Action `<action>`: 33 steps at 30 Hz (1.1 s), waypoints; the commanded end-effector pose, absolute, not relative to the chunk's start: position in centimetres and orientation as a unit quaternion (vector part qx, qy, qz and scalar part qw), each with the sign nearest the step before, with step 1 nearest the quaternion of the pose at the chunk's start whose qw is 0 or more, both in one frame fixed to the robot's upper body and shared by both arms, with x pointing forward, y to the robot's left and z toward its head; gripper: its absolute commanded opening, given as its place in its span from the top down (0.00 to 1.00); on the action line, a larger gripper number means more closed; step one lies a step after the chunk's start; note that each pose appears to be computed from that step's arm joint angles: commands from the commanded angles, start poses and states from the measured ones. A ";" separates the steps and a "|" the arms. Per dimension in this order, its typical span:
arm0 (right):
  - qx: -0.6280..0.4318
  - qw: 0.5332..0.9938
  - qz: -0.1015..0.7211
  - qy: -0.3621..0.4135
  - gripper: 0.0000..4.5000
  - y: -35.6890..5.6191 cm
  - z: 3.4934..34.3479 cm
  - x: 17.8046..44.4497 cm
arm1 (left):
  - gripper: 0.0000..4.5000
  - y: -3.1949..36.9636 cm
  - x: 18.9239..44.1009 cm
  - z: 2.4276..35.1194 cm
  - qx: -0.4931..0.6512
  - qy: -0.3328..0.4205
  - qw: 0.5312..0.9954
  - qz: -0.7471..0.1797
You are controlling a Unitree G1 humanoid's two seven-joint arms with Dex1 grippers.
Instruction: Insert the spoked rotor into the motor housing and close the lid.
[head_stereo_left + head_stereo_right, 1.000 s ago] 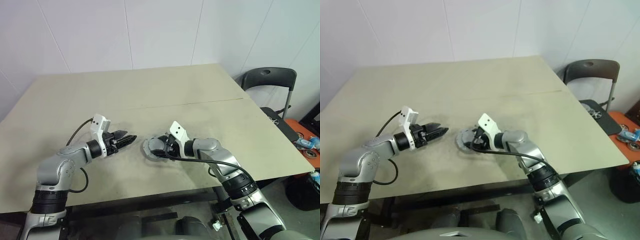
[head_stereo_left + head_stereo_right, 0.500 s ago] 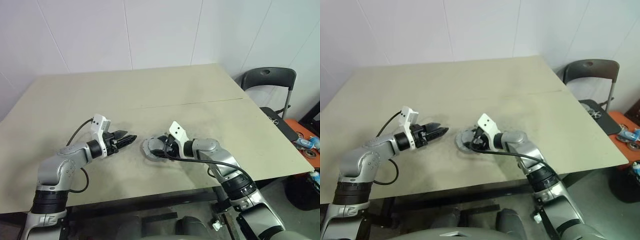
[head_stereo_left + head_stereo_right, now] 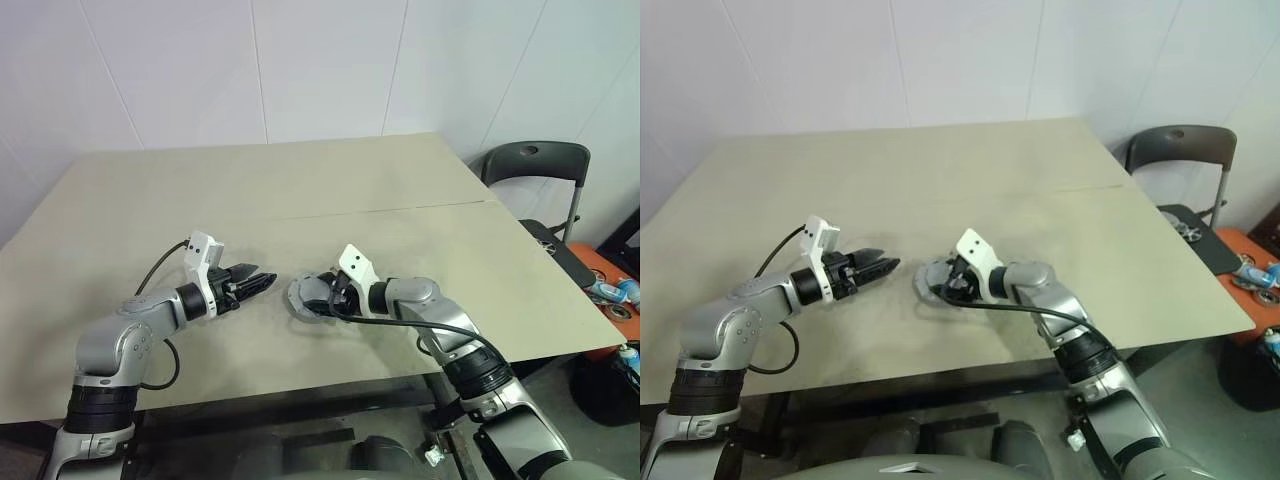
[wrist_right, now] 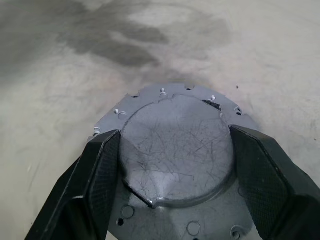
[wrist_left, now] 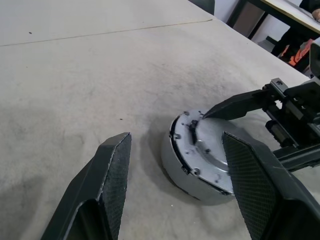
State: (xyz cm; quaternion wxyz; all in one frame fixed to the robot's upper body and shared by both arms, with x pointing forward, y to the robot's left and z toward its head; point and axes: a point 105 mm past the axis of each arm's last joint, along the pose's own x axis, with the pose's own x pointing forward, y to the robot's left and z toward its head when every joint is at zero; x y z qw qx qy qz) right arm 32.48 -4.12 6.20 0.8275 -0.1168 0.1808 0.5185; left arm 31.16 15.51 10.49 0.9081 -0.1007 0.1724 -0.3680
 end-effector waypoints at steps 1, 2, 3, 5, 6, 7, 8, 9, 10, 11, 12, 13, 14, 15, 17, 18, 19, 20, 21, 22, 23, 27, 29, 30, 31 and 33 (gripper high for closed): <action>-0.137 0.824 0.486 0.256 0.33 -6.7 2.5 32.3 | 0.32 14.9 31.5 11.8 -0.089 0.148 0.909 -0.380; -0.138 0.824 0.487 0.256 0.33 -6.7 2.6 32.4 | 0.32 14.9 31.6 11.9 -0.089 0.147 0.909 -0.380; -0.147 0.823 0.487 0.254 0.33 -6.7 2.5 32.5 | 0.32 14.8 31.6 11.9 -0.090 0.146 0.909 -0.381; -0.158 0.828 0.477 0.249 0.33 -6.8 2.4 32.9 | 0.32 14.8 31.7 11.9 -0.091 0.146 0.909 -0.381; -0.156 0.831 0.473 0.248 0.33 -6.7 2.4 33.1 | 0.32 14.8 31.8 11.9 -0.091 0.146 0.909 -0.380; -0.146 0.842 0.460 0.241 0.33 -6.5 2.6 33.6 | 0.32 14.8 31.8 11.8 -0.091 0.145 0.909 -0.380; -0.134 0.851 0.450 0.237 0.33 -6.2 2.8 33.9 | 0.32 14.7 31.8 11.8 -0.092 0.145 0.909 -0.380; -0.123 0.854 0.449 0.233 0.33 -5.8 3.1 33.9 | 0.32 14.7 31.8 11.7 -0.093 0.144 0.909 -0.379; -0.117 0.854 0.452 0.229 0.33 -5.6 3.2 33.8 | 0.32 14.6 31.8 11.7 -0.094 0.144 0.909 -0.380; -0.114 0.853 0.455 0.228 0.33 -5.4 3.3 33.7 | 0.32 14.6 31.8 11.7 -0.094 0.144 0.909 -0.380; -0.110 0.852 0.459 0.228 0.33 -5.2 3.3 33.5 | 0.32 14.5 31.7 11.6 -0.094 0.145 0.909 -0.380; -0.107 0.851 0.460 0.228 0.33 -5.1 3.3 33.3 | 0.32 14.5 31.6 11.6 -0.094 0.145 0.909 -0.380; -0.104 0.851 0.460 0.229 0.33 -5.1 3.3 33.3 | 0.32 14.4 31.6 11.5 -0.094 0.145 0.908 -0.381; -0.105 0.850 0.462 0.230 0.33 -5.1 3.2 33.1 | 0.32 14.3 31.6 11.5 -0.094 0.146 0.908 -0.381; -0.106 0.849 0.464 0.231 0.33 -5.0 3.1 32.7 | 0.32 14.2 31.6 11.5 -0.095 0.146 0.908 -0.382; -0.106 0.848 0.465 0.231 0.33 -5.0 3.1 32.7 | 0.32 14.2 31.6 11.5 -0.095 0.146 0.908 -0.382; -0.110 0.848 0.464 0.232 0.33 -5.1 3.0 32.6 | 0.32 14.2 31.6 11.5 -0.095 0.146 0.908 -0.382; -0.115 0.847 0.464 0.232 0.33 -5.2 2.9 32.6 | 0.32 14.1 31.6 11.5 -0.095 0.145 0.907 -0.383; -0.118 0.847 0.463 0.232 0.33 -5.3 2.9 32.6 | 0.32 14.0 31.6 11.6 -0.095 0.145 0.907 -0.383; -0.118 0.848 0.462 0.233 0.33 -5.2 2.8 32.6 | 0.32 14.1 31.6 11.6 -0.095 0.145 0.908 -0.382; -0.117 0.848 0.461 0.234 0.33 -5.2 2.8 32.6 | 0.32 14.1 31.6 11.6 -0.095 0.145 0.908 -0.382; -0.118 0.842 0.473 0.231 0.33 -3.9 3.1 32.5 | 0.32 14.4 31.7 11.7 -0.095 0.144 0.909 -0.378; -0.123 0.837 0.481 0.228 0.33 -3.5 3.3 32.4 | 0.32 14.5 31.7 11.7 -0.095 0.144 0.910 -0.377; -0.130 0.835 0.484 0.226 0.33 -3.3 3.4 32.4 | 0.32 14.6 31.7 11.7 -0.095 0.144 0.910 -0.376; -0.135 0.833 0.486 0.226 0.33 -3.2 3.5 32.4 | 0.32 14.6 31.8 11.7 -0.095 0.144 0.911 -0.375; -0.140 0.831 0.488 0.225 0.33 -3.1 3.5 32.5 | 0.32 14.8 31.8 11.6 -0.095 0.144 0.911 -0.374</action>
